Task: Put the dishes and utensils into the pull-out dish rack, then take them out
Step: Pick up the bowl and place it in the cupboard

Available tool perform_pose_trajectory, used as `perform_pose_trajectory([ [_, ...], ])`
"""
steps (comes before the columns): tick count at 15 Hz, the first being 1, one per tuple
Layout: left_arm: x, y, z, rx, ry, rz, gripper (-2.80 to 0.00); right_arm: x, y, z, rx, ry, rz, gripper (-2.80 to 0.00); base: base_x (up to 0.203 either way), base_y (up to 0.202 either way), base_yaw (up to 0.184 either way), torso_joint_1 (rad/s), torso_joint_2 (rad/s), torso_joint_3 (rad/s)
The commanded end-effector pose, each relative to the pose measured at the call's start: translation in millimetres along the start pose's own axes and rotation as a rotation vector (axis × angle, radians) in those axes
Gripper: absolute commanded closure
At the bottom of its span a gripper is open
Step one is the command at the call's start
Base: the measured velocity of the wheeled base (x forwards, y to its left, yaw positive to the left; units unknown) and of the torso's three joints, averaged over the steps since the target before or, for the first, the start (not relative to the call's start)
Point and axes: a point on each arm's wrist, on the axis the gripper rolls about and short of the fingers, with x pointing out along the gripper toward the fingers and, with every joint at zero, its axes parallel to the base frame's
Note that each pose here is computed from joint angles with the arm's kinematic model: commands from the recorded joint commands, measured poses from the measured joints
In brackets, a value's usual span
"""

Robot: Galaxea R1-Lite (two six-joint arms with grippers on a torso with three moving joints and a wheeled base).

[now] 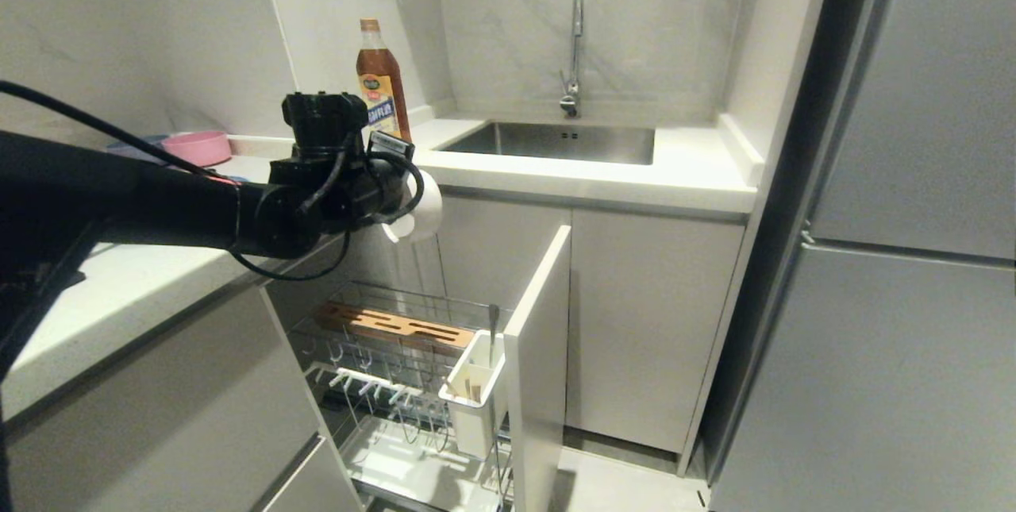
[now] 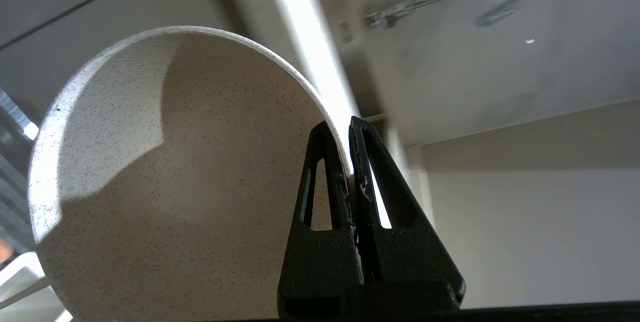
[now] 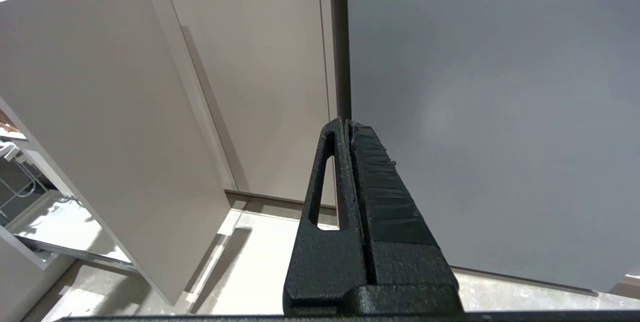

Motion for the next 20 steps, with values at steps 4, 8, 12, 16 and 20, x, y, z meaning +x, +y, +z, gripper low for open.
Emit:
perform_pose_trajectory([
  [4, 45, 55.1, -24, -0.060, 0.047, 0.045, 0.00, 0, 0, 0, 0.000, 0.001, 0.000, 0.00, 0.000, 0.000, 0.000, 0.000, 0.00, 0.000],
  [8, 62, 77.5, -36, -0.071, 0.052, 0.071, 0.00, 0, 0, 0, 0.000, 0.001, -0.001, 0.00, 0.000, 0.000, 0.000, 0.000, 0.00, 0.000],
  [12, 78, 104.5, -48, -0.064, 0.048, 0.131, 0.00, 0, 0, 0, 0.000, 0.001, 0.000, 0.00, 0.000, 0.000, 0.000, 0.000, 0.00, 0.000],
  [16, 83, 110.6, -49, -0.061, 0.025, 0.148, 0.00, 0, 0, 0, 0.000, 0.001, 0.000, 0.00, 0.000, 0.000, 0.000, 0.000, 0.00, 0.000],
  [20, 83, 110.0, -45, -0.044, 0.035, 0.188, 0.00, 0, 0, 0, 0.000, 0.001, 0.000, 0.00, 0.000, 0.000, 0.000, 0.000, 0.00, 0.000],
])
